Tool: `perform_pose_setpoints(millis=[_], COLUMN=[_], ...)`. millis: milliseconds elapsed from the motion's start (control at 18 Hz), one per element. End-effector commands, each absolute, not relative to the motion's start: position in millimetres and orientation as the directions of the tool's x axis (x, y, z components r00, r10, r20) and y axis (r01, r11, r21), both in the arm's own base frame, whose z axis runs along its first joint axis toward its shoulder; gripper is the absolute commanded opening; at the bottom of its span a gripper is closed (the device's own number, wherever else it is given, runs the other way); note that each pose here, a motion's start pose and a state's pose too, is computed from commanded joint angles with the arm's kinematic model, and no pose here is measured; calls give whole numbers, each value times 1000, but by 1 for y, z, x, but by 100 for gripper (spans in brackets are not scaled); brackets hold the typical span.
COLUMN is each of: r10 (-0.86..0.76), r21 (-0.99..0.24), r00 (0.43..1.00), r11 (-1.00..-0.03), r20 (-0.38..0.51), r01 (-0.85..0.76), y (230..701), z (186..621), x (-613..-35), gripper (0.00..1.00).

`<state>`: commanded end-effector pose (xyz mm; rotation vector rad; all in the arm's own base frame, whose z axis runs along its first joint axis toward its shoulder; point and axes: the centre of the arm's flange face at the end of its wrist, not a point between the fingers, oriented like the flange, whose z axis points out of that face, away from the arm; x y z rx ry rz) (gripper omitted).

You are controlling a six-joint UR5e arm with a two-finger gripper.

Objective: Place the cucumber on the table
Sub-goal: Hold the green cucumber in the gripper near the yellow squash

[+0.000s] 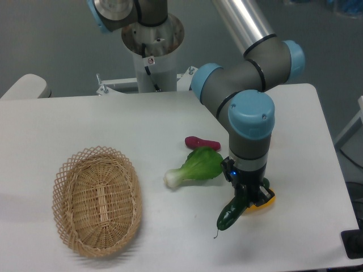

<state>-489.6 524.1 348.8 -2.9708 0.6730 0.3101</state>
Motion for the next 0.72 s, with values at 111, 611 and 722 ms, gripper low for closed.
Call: perform_pose_setpoints(millis=[111, 611, 722], r10=[-417, -407, -369], r21=[-32, -26, -33], r00=[884, 889, 908], r11=[-901, -907, -923], r20=[-209, -208, -199], r01=[-432, -421, -383], y=[524, 529, 531], z=[347, 344, 341], x=[-489, -484, -481], gripper=[14, 14, 14])
